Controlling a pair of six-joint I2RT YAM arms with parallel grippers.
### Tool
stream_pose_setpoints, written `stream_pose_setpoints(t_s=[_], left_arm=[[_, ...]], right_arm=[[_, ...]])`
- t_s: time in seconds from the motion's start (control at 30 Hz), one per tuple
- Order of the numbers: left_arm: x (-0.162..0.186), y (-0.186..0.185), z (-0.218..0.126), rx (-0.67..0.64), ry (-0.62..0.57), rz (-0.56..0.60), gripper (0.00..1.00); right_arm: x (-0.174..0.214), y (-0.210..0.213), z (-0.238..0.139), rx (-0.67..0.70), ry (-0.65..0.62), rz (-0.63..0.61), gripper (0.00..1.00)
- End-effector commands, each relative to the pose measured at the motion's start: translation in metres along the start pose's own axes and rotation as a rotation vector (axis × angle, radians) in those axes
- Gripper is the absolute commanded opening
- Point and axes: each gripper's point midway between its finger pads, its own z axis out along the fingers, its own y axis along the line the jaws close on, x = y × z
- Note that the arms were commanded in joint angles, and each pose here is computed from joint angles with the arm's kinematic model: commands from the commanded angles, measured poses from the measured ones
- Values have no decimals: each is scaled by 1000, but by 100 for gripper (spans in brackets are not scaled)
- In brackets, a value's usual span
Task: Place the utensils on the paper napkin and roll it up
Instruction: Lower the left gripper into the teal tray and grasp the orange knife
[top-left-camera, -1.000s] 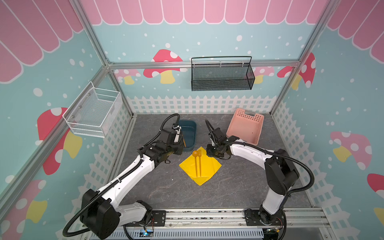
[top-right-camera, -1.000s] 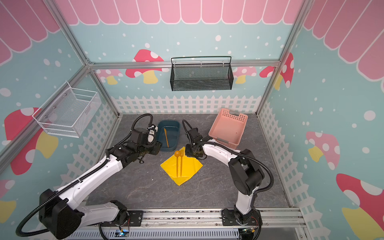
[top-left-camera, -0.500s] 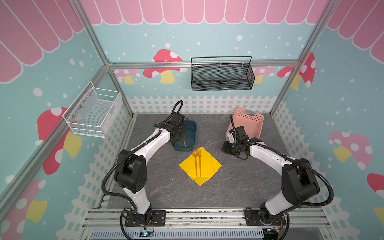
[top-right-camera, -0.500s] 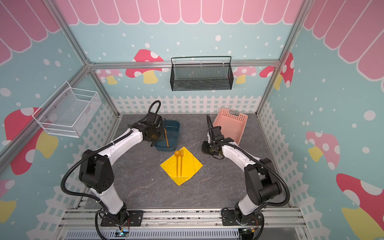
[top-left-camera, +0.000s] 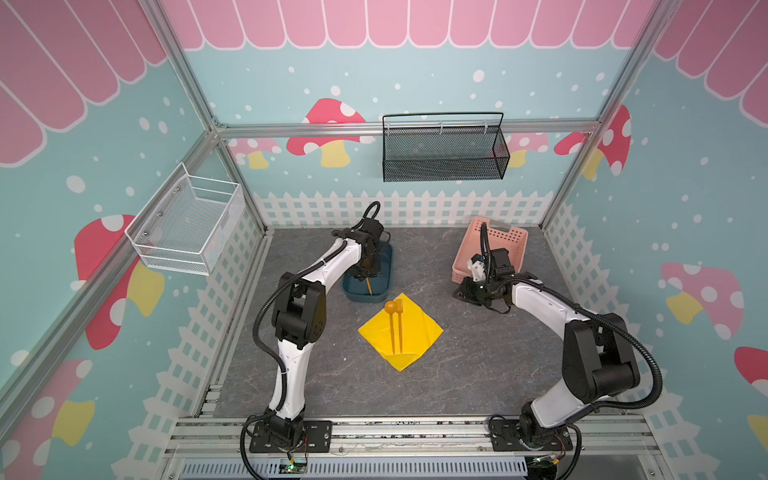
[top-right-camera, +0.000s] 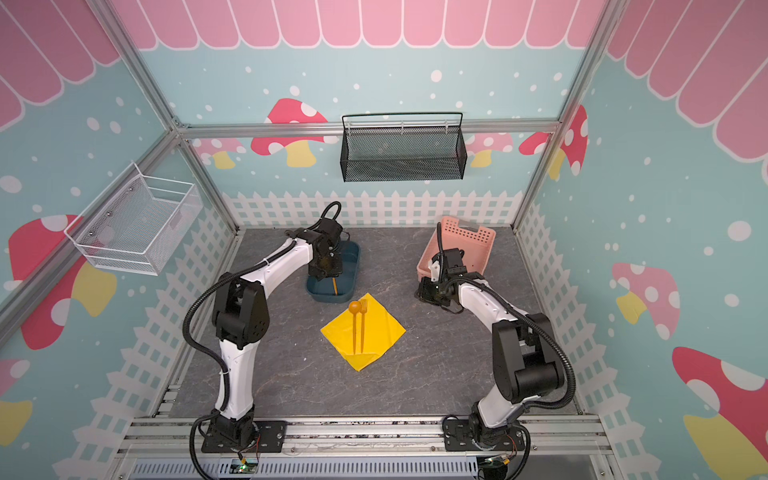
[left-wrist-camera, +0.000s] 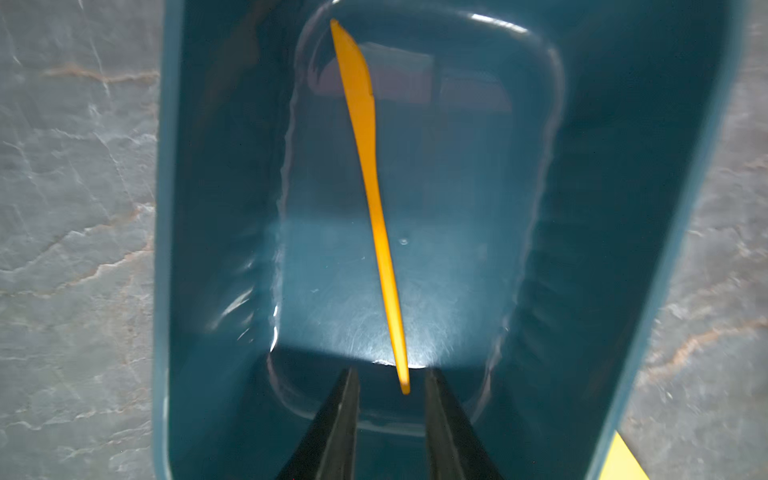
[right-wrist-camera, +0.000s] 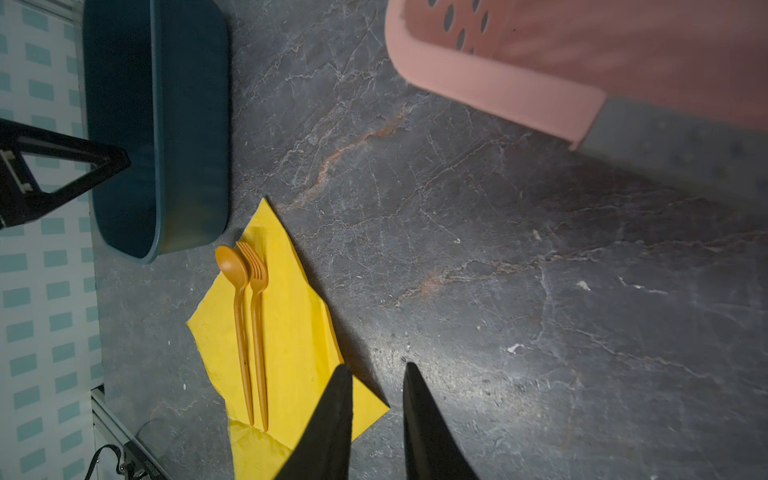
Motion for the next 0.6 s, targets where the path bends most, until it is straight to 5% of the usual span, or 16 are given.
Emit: stream_pose_setpoints(t_s=[0.0,0.57], left_arm=[[-4,13,6,-50,24,-88,30],[4,1,53,-38,136,-140,26]], right_arm=[[-9,6,-3,-47,-1,-36,24],[-14,-19,-10,-86,18,-8,24]])
